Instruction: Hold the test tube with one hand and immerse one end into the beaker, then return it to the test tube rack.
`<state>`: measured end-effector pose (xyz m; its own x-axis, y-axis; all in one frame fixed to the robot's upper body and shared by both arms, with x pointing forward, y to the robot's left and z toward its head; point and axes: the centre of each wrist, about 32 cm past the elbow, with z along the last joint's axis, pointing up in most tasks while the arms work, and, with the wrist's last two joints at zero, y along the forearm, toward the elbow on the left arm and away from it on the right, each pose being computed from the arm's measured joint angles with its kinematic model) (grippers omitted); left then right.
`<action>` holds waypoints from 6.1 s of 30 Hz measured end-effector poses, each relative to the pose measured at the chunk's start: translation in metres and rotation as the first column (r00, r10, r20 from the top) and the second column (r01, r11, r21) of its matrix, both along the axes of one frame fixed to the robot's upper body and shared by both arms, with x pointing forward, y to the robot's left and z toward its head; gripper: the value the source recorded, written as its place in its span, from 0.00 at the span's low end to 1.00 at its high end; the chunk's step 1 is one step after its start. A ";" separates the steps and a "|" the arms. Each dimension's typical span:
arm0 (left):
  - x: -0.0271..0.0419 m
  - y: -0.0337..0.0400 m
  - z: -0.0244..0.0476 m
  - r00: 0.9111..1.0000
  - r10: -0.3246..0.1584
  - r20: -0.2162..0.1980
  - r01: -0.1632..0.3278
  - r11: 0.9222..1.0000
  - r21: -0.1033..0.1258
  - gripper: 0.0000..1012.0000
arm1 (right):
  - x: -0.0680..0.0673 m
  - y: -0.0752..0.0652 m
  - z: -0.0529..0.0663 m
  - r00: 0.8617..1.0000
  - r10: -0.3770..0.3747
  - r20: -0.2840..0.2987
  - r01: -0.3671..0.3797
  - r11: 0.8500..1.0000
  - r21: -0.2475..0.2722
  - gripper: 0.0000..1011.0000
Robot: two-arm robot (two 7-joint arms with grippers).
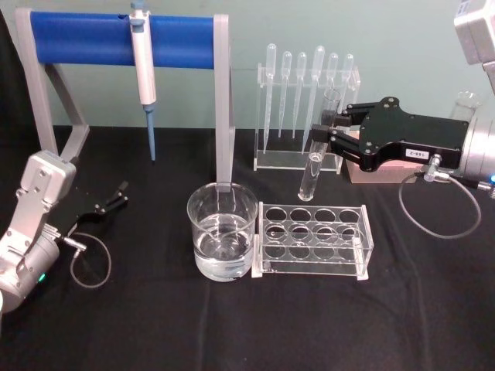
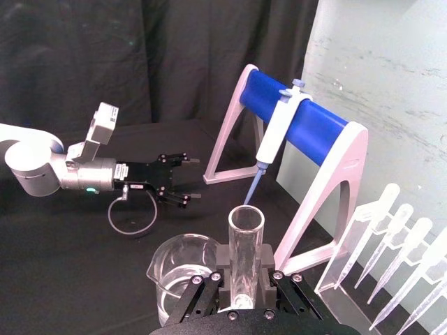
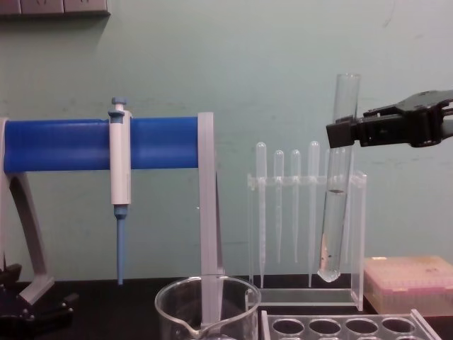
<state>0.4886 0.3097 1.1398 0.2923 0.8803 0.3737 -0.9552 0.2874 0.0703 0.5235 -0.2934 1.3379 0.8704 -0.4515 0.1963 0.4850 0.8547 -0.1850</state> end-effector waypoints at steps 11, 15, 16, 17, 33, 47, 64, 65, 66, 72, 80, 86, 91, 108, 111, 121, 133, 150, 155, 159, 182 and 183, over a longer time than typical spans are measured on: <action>0.0000 0.0000 0.0000 1.000 0.000 0.000 0.000 1.000 0.000 0.99 | 0.000 0.000 0.000 1.000 0.000 0.000 0.000 1.000 0.000 0.24; 0.0000 0.0000 0.0000 1.000 0.000 0.000 0.000 1.000 0.000 0.99 | 0.000 0.000 0.000 1.000 0.000 0.000 0.000 1.000 0.000 0.24; 0.0000 0.0000 0.0000 1.000 0.000 0.000 0.000 1.000 0.000 0.99 | 0.000 0.000 0.000 1.000 0.000 0.000 0.000 1.000 0.000 0.24; 0.0000 0.0000 0.0000 1.000 0.000 0.000 0.000 1.000 0.000 0.99 | 0.000 0.000 0.000 1.000 0.000 0.000 0.000 1.000 0.000 0.24; 0.0000 0.0000 0.0000 1.000 0.000 0.000 0.000 1.000 0.000 0.99 | 0.000 0.000 0.000 1.000 0.000 0.000 0.000 1.000 0.000 0.24; 0.0000 0.0000 0.0000 1.000 0.000 0.000 0.000 1.000 0.000 0.99 | 0.000 0.000 0.000 1.000 0.000 0.000 0.000 1.000 0.000 0.24; 0.0000 0.0000 0.0000 1.000 0.000 0.000 0.000 1.000 0.000 0.99 | 0.000 0.000 0.000 1.000 0.000 0.000 0.000 1.000 0.000 0.24; 0.0000 0.0000 0.0000 1.000 0.000 0.000 0.000 1.000 0.000 0.99 | 0.000 0.000 0.000 1.000 0.000 0.000 0.000 1.000 0.000 0.24; 0.0000 0.0000 0.0000 1.000 0.000 0.000 0.000 1.000 0.000 0.99 | 0.000 0.000 0.000 1.000 0.000 0.000 0.000 1.000 0.000 0.24; 0.0000 0.0000 0.0000 1.000 0.000 0.000 0.000 1.000 0.000 0.99 | 0.000 0.000 0.000 1.000 0.000 0.000 0.000 1.000 0.000 0.24; 0.0000 0.0000 0.0000 1.000 0.000 0.000 0.000 1.000 0.000 0.99 | 0.000 0.000 0.000 1.000 0.000 0.000 0.000 1.000 0.000 0.24; 0.0000 0.0000 0.0000 1.000 0.000 0.000 0.000 1.000 0.000 0.99 | 0.000 0.000 0.000 1.000 0.000 0.000 0.000 1.000 0.000 0.24; 0.0000 0.0000 0.0000 1.000 0.000 0.000 0.000 1.000 0.000 0.99 | 0.000 0.000 0.000 1.000 0.000 0.000 0.000 1.000 0.000 0.24; 0.0000 0.0000 0.0000 1.000 0.000 0.000 0.000 1.000 0.000 0.99 | 0.000 0.000 0.000 1.000 0.000 0.000 0.000 1.000 0.000 0.24; 0.0000 0.0000 0.0000 1.000 0.000 0.000 0.000 1.000 0.000 0.99 | 0.000 0.000 0.000 1.000 0.000 0.000 0.000 1.000 0.000 0.24; 0.0000 0.0000 0.0000 1.000 0.000 0.000 0.000 1.000 0.000 0.99 | 0.002 0.006 0.006 1.000 0.009 0.010 -0.009 1.000 0.002 0.24; 0.0000 0.0000 0.0000 1.000 0.000 0.000 0.000 1.000 0.000 0.99 | 0.011 0.044 0.024 0.996 0.084 0.032 -0.084 0.996 -0.004 0.24; 0.0000 0.0000 0.0000 1.000 0.000 0.000 0.000 1.000 0.000 0.99 | 0.026 0.082 0.007 0.990 0.139 -0.015 -0.139 0.990 -0.004 0.24; 0.0000 0.0000 0.0000 1.000 0.000 0.000 0.000 1.000 0.000 0.99 | 0.028 0.087 -0.008 0.988 0.146 -0.041 -0.146 0.989 -0.003 0.24; 0.0000 0.0000 0.0000 1.000 0.000 0.000 0.000 1.000 0.000 0.99 | 0.030 0.091 -0.023 0.988 0.143 -0.064 -0.144 0.990 -0.004 0.24; 0.0000 0.0000 0.0000 1.000 0.000 0.000 0.000 1.000 0.000 0.99 | 0.034 0.094 -0.069 0.992 0.098 -0.082 -0.099 0.995 -0.004 0.24; 0.0000 0.0000 0.0000 1.000 0.000 0.000 0.000 1.000 0.000 0.99 | 0.034 0.094 -0.070 0.992 0.097 -0.081 -0.098 0.995 -0.003 0.24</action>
<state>0.4886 0.3097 1.1398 0.2923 0.8803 0.3738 -0.9552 0.2873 0.0703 0.5575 -0.1989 1.2680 0.9233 -0.3626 0.1267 0.3828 0.8956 -0.2265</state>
